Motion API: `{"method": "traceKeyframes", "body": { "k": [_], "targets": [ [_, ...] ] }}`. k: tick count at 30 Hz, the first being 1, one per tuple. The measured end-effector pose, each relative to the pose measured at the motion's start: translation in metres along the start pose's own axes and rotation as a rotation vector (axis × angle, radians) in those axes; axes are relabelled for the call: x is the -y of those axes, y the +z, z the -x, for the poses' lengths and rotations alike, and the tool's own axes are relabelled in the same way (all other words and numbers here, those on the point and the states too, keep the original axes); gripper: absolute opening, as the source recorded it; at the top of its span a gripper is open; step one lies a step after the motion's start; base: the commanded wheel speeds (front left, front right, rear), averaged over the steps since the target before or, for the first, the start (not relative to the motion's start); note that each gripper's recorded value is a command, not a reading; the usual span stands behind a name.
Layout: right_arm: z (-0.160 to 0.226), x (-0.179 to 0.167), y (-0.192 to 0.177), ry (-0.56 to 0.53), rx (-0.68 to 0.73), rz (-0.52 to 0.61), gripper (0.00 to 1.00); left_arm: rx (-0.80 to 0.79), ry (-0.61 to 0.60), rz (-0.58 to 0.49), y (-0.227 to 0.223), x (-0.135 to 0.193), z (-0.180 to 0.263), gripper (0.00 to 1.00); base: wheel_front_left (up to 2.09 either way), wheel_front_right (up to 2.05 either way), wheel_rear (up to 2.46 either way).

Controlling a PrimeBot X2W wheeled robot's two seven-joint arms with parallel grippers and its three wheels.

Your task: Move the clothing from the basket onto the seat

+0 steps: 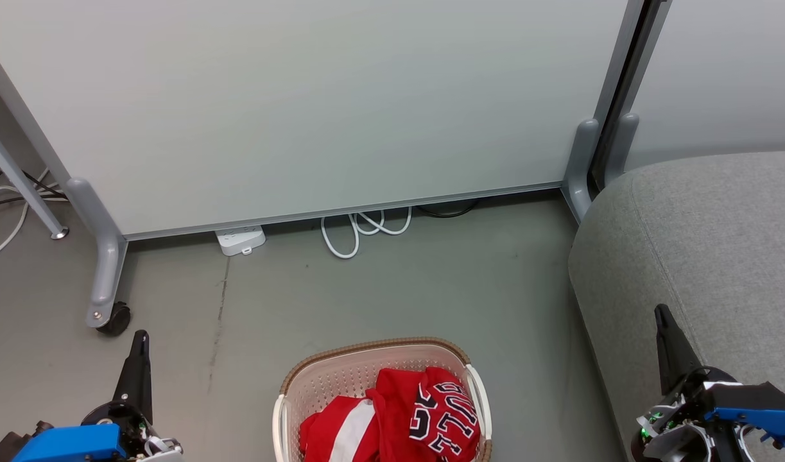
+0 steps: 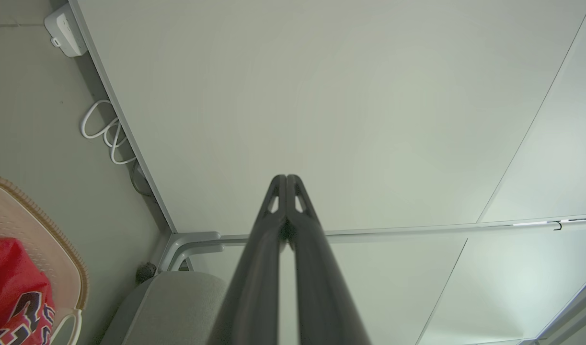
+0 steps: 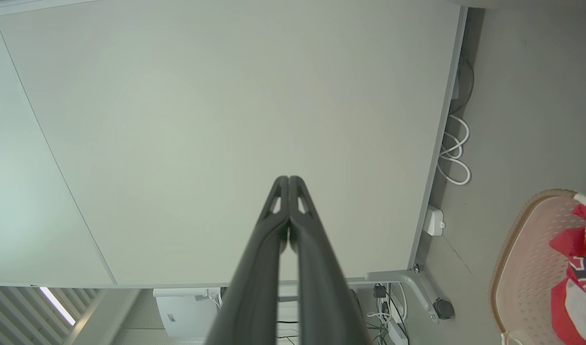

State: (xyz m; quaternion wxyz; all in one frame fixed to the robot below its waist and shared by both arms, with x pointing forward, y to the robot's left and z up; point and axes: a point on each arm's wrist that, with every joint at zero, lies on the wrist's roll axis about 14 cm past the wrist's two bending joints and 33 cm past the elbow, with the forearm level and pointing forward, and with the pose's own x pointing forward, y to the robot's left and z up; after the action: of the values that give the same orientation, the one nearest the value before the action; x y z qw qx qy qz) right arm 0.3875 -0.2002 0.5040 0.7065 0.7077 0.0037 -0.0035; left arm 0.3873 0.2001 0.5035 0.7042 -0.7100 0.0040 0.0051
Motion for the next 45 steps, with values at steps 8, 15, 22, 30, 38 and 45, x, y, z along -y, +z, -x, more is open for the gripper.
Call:
{"method": "traceKeyframes", "body": {
  "k": [8, 15, 22, 30, 38, 45],
  "targets": [
    [0.004, 0.010, 0.000, -0.030, 0.001, -0.003, 1.00, 0.003, 0.030, 0.007, -0.001, -0.010, 0.003, 1.00, 0.00, 0.00, 0.00],
    [0.014, 0.030, 0.001, -0.090, 0.017, 0.006, 1.00, 0.013, 0.084, 0.003, -0.004, -0.028, 0.011, 1.00, 0.00, 0.00, 0.00],
    [0.012, 0.028, 0.000, -0.086, 0.027, 0.072, 1.00, 0.023, 0.079, -0.085, -0.003, -0.025, 0.009, 1.00, 0.00, 0.00, 0.00],
    [0.010, 0.024, -0.004, -0.078, 0.022, 0.185, 1.00, 0.021, 0.059, -0.229, -0.007, -0.015, 0.005, 1.00, 0.00, 0.00, 0.00],
    [0.004, 0.017, -0.011, -0.055, 0.007, 0.340, 1.00, 0.011, 0.049, -0.388, -0.014, -0.007, 0.001, 1.00, 0.00, 0.00, 0.00],
    [0.003, 0.012, -0.022, -0.030, -0.027, 0.499, 1.00, 0.006, 0.039, -0.523, -0.020, -0.002, -0.002, 1.00, 0.00, 0.00, 0.00]
  ]
}}
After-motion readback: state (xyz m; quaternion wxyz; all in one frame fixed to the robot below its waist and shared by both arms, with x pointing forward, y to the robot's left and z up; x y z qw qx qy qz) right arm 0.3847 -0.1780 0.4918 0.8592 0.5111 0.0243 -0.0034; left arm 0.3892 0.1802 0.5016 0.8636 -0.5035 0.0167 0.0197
